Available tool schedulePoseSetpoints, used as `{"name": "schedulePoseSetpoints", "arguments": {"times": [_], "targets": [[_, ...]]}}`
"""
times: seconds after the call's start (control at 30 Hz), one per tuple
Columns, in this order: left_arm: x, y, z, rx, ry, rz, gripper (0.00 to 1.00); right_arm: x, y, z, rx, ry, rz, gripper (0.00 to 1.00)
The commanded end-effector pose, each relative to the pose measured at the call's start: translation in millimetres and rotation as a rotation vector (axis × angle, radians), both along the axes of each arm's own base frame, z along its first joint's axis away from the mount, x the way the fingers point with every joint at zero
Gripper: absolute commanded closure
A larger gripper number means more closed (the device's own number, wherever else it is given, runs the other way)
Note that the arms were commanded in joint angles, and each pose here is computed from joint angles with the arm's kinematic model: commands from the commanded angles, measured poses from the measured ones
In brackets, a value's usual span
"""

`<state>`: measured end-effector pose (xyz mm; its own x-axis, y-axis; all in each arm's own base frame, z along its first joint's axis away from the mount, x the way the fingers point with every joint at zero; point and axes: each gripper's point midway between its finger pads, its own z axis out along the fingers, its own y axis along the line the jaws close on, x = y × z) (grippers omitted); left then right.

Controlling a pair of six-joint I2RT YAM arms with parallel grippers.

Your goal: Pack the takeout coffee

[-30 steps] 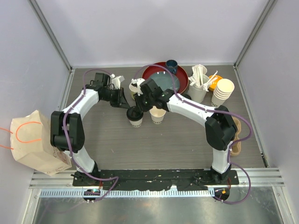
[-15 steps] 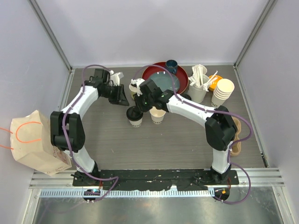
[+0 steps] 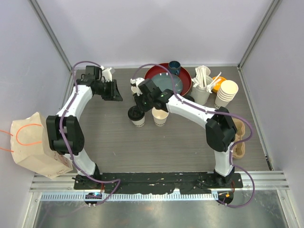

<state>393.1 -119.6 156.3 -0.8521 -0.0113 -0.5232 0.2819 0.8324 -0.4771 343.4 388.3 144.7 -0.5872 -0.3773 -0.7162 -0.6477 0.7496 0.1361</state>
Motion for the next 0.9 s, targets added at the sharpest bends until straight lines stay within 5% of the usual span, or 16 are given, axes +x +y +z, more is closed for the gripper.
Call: {"name": "schedulePoseSetpoints", "arguments": {"times": [0.0,0.37,0.6,0.87], "targets": [[-4.6,4.4,22.2,0.020,-0.073,-0.006,0.68,17.1,6.0,18.1,0.006,-0.058,-0.025,0.99],[-11.5,8.5,25.4,0.039,-0.085,-0.009,0.68,29.9,12.9,-0.3,0.038,0.013,-0.019,0.99],[-14.2,8.0,29.1,0.037,-0.093,-0.017,0.65,26.8,14.8,15.6,0.068,0.000,0.001,0.68],[-16.1,6.9,27.1,0.032,-0.078,-0.026,0.65,33.5,6.6,54.7,0.084,-0.074,0.001,0.44]]}}
